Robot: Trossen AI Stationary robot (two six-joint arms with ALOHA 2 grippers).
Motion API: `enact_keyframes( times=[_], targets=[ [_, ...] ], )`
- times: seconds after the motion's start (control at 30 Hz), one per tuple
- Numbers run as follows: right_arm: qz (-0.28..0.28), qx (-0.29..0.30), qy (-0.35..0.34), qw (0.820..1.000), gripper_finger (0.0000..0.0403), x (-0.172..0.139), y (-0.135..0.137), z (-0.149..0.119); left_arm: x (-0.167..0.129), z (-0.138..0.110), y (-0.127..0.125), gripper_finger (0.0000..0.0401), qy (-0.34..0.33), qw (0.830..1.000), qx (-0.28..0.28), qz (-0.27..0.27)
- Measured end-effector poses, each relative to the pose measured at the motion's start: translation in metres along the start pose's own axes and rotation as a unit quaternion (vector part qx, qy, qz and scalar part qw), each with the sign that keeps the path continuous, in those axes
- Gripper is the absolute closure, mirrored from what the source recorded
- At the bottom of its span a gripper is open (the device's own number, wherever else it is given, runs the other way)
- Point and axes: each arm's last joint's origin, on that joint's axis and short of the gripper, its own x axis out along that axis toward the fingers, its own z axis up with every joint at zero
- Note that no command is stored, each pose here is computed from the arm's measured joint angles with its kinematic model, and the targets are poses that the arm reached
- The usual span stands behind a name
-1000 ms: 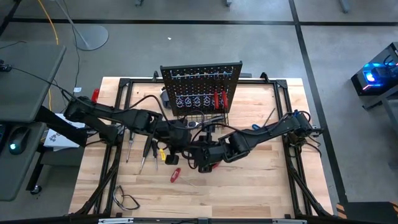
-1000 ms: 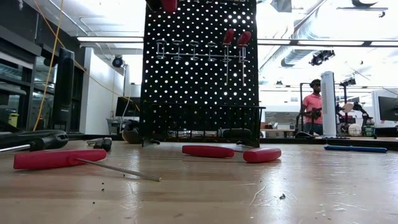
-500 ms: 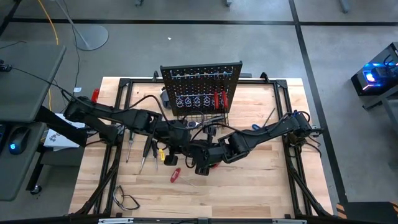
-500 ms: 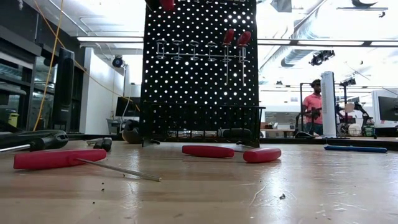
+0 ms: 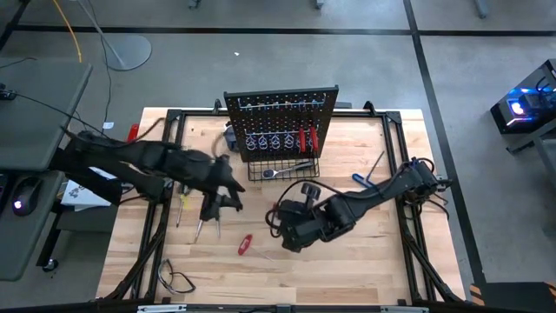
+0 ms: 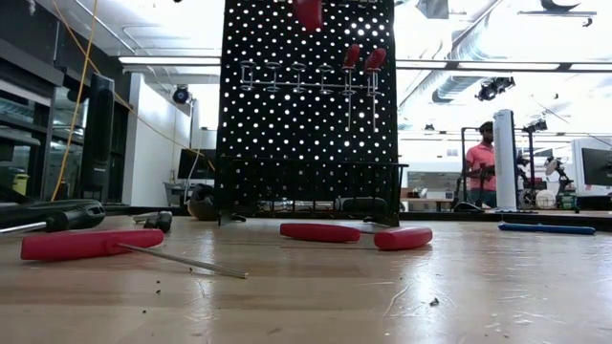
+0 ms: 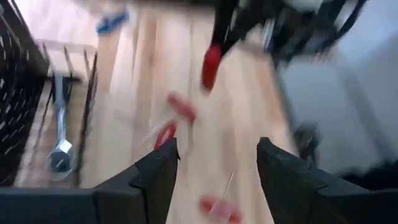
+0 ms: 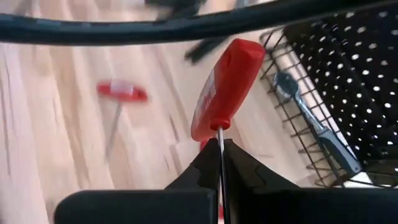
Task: Hang tools onto peg board
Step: Hang the red allen wrench on the peg board
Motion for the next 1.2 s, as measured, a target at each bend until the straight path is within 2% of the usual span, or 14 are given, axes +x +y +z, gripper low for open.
enact_keyframes(
  times=[0.1,0.23,0.33,0.4,0.53,0.7,0.87,1.03,1.2],
  targets=[
    [-0.007,0.073,-0.07,0.995,0.0403,-0.001,0.004,0.01,-0.008,-0.012,0.0,0.0204,-0.122,0.991,-0.05,-0.029],
    [-0.013,0.157,-0.2,0.967,0.0403,-0.005,0.009,0.033,-0.013,-0.026,0.001,0.0205,-0.269,0.956,-0.1,-0.066],
    [-0.017,0.181,-0.265,0.947,0.0403,-0.008,0.007,0.05,-0.018,-0.028,0.003,0.0205,-0.346,0.931,-0.101,-0.063],
    [-0.018,0.188,-0.297,0.936,0.0403,-0.01,0.004,0.059,-0.021,-0.025,0.003,0.0205,-0.375,0.922,-0.083,-0.052],
    [-0.007,0.19,-0.34,0.921,0.0403,-0.013,0.0,0.074,-0.031,-0.015,0.001,0.0205,-0.424,0.905,-0.019,-0.033],
    [-0.002,0.18,-0.385,0.905,0.0403,-0.019,-0.004,0.087,-0.038,-0.009,-0.001,0.0205,-0.437,0.898,0.043,-0.006],
    [-0.004,0.166,-0.412,0.896,0.0403,-0.031,-0.006,0.095,-0.042,-0.008,-0.001,0.02,-0.444,0.895,0.046,0.001],
    [-0.02,0.152,-0.434,0.888,0.0403,-0.051,-0.012,0.105,-0.051,-0.008,0.001,0.0176,-0.459,0.888,0.03,0.017],
    [-0.019,0.135,-0.46,0.877,0.0403,-0.058,-0.022,0.116,-0.054,-0.003,0.0,0.0157,-0.491,0.871,0.004,0.0]
  ],
)
